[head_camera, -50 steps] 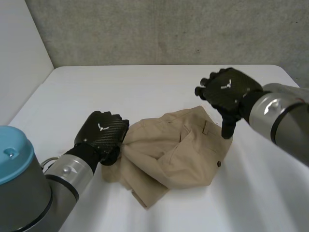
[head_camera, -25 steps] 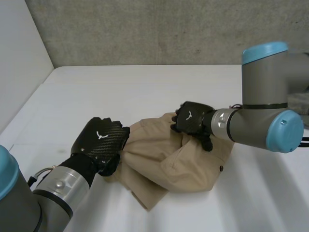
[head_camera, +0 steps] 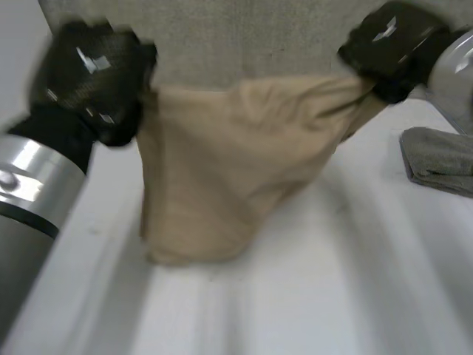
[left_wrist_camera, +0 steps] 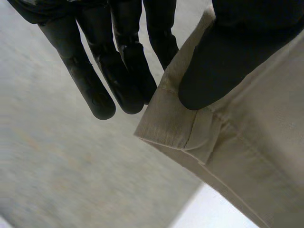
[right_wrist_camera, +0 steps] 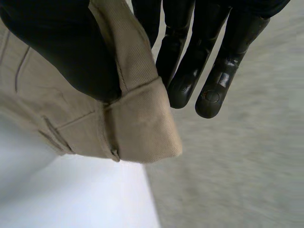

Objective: Fold the laundry.

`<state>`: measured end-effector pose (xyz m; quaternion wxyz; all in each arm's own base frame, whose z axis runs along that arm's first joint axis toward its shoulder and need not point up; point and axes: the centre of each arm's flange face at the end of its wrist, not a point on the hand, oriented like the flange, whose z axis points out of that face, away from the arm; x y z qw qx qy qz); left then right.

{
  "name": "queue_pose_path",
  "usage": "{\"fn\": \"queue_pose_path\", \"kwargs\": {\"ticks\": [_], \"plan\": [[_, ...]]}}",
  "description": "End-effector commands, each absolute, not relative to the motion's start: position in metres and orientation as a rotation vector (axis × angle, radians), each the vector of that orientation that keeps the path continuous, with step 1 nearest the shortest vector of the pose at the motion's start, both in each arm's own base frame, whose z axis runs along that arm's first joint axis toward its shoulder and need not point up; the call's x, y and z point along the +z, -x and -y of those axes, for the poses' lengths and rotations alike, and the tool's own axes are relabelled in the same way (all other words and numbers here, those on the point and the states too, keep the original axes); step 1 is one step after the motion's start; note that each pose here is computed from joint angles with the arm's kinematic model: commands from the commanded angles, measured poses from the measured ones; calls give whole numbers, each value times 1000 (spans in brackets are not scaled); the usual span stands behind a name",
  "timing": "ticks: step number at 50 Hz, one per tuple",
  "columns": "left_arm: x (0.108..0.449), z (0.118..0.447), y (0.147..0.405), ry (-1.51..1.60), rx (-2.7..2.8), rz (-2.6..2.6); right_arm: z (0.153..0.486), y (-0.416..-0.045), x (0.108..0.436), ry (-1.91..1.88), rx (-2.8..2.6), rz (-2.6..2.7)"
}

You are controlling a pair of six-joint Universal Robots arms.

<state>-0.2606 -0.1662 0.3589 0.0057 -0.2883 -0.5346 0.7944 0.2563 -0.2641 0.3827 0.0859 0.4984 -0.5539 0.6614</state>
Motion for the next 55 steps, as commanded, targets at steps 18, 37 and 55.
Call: {"fn": "queue_pose_path", "kwargs": {"ticks": [18,37,55], "plan": [[309,217,285,1106,2187,2017,269,-242,321,-1584,1638,2026],[481,324,316,442,2911,1253,368,-296,447,-712,2721,1120],[422,342,315,489,2591,1646,371,-297,387,-813,2569,1433]]}}
